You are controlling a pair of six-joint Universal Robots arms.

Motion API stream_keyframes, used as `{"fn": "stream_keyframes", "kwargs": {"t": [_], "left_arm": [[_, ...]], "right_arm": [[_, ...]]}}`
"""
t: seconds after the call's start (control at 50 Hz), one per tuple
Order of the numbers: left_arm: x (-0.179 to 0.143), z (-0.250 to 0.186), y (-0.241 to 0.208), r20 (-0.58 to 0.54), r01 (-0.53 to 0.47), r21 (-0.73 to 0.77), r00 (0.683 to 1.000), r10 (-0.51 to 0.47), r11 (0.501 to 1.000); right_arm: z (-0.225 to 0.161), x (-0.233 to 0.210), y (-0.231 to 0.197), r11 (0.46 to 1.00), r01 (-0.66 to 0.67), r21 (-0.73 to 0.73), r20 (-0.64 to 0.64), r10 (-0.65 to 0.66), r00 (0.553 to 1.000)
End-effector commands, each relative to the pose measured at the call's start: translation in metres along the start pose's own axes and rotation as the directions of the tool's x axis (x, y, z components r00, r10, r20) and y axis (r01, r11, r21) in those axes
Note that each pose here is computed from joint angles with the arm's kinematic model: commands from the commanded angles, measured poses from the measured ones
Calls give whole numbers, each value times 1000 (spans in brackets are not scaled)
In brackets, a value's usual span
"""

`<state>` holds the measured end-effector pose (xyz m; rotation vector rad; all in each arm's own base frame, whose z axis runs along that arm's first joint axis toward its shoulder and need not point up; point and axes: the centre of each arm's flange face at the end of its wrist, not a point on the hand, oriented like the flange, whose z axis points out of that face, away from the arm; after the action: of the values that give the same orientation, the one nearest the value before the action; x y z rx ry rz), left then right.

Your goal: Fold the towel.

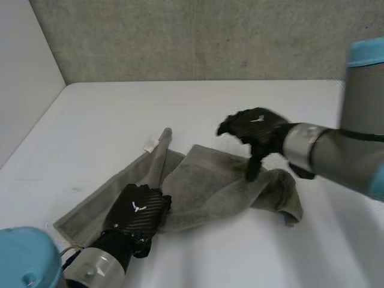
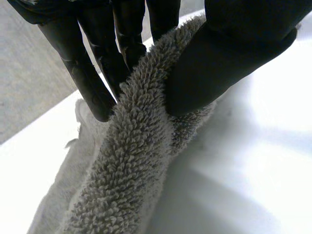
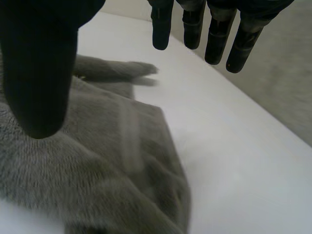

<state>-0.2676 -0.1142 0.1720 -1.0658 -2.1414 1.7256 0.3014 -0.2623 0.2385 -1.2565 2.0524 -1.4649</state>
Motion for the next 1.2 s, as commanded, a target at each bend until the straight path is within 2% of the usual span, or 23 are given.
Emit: {"fn": "stream_keyframes", "kwargs": {"t": [0.02,0.14,0.22,0.32,0.42,0.56,0.64,0.82,0.94,1.2], "left_arm": [[2,-8,0,-9,-3,1,1000,3,1000],[-3,-7,2,28,2,-20,1000,-1,1000],[-11,-6,1,73,9,-28,997,-7,1000],[-22,-9,-6,116,35,-21,993,-32,999],[-45,-2,2,199,111,-67,975,-95,992],[-57,-2,7,247,228,-99,949,-198,969],[-67,-1,13,288,281,-132,928,-234,951],[-71,-4,21,307,300,-177,922,-237,937],[-71,-6,20,306,299,-170,922,-238,939],[-71,-6,20,306,299,-170,922,-239,939]], "right_arm": [[36,-21,11,1000,18,-25,73,-16,997],[35,-28,11,999,24,-30,68,-22,997],[32,-20,11,999,29,-41,-26,-30,999],[29,-17,11,999,45,-27,-72,-47,996],[29,-23,15,998,46,-31,-38,-47,998],[38,-46,18,998,57,7,96,-57,994],[44,-55,16,998,67,20,121,-69,990],[72,-77,22,996,88,34,166,-93,982],[97,-83,32,995,97,25,151,-99,984],[120,-92,46,996,93,-2,177,-92,980]]}}
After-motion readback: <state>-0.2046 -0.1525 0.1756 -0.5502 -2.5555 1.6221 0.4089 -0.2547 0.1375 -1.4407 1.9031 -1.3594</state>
